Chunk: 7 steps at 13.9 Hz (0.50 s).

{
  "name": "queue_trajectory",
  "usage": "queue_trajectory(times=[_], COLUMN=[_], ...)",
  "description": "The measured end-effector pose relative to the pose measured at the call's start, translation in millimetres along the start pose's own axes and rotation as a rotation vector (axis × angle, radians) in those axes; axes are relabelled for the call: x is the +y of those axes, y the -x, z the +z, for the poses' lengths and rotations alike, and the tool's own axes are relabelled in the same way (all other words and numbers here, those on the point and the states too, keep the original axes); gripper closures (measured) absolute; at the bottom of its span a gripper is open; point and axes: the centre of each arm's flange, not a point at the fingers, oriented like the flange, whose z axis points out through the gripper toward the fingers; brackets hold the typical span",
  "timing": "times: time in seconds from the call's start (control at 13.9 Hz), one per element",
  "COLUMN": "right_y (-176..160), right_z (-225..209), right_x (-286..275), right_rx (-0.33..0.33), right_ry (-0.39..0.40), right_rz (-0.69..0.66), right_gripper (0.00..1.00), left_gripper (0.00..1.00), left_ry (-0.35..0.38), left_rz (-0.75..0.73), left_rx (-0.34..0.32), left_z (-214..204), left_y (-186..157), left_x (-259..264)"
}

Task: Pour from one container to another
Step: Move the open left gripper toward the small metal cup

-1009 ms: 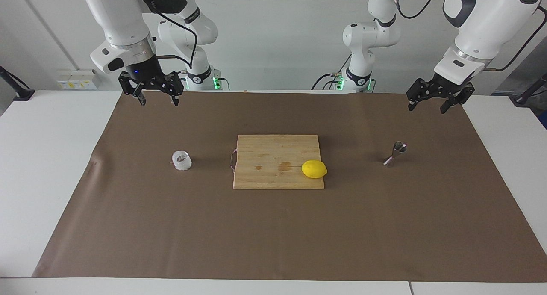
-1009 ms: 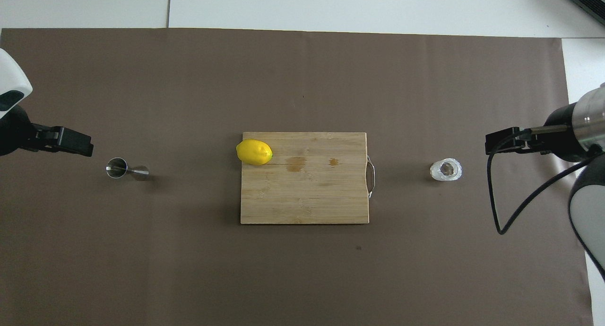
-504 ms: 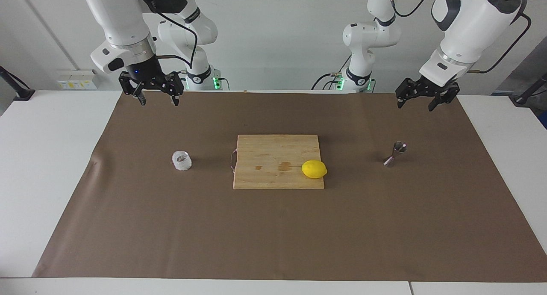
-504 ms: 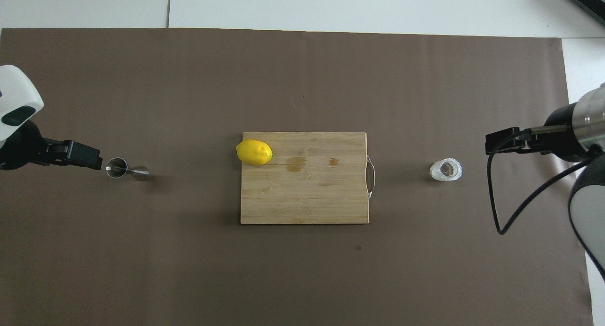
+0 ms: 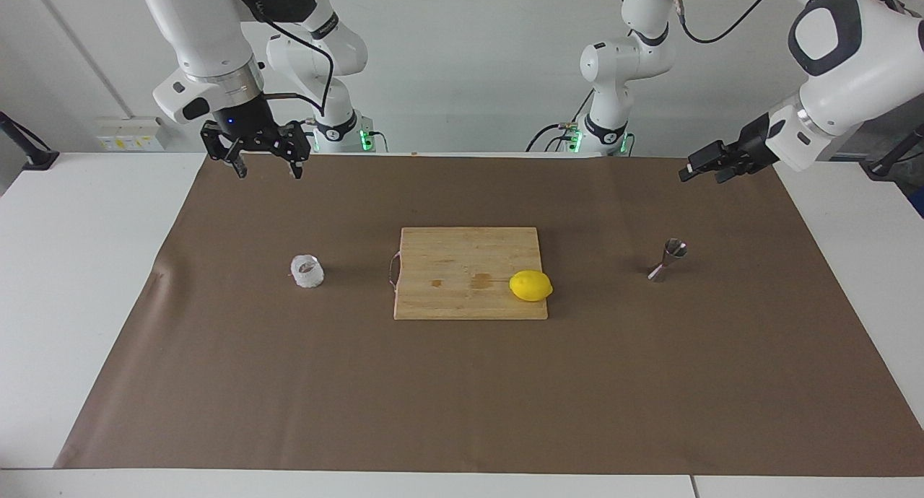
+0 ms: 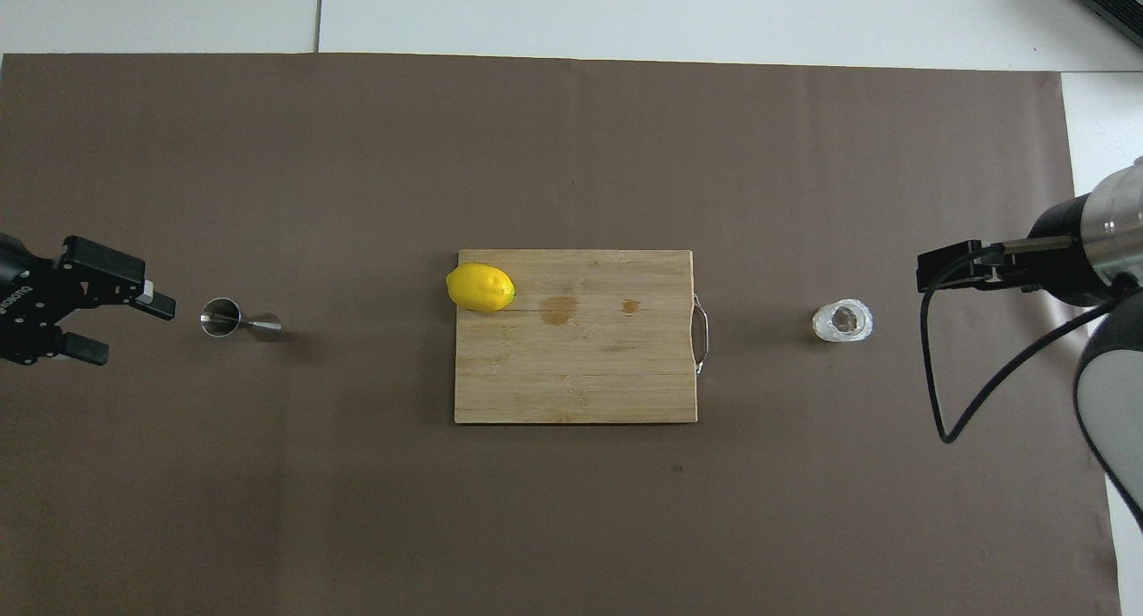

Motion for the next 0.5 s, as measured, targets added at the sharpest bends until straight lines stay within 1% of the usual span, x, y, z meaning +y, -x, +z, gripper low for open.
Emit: queue_trajectory(times=[0.14,0.29,0.5], right_y=[0.0,0.0,0.0], right_z=[0.0,0.0,0.0], right_x=[0.0,0.0,0.0], right_rx=[0.0,0.0,0.0], right_ry=[0.0,0.0,0.0], right_rz=[0.0,0.0,0.0], right_gripper=[0.0,0.0,0.0], left_gripper=[0.0,0.0,0.0], left_ry=[0.073,0.103,0.129], left_rz=[-0.156,-0.258,-0.357], left_rx=[-0.057,-0.092,-0.134], left_z=[3.7,7.1,15.5], left_y=[-18.4,-32.0,-61.1], left_x=[-9.3,-23.0,-58.8])
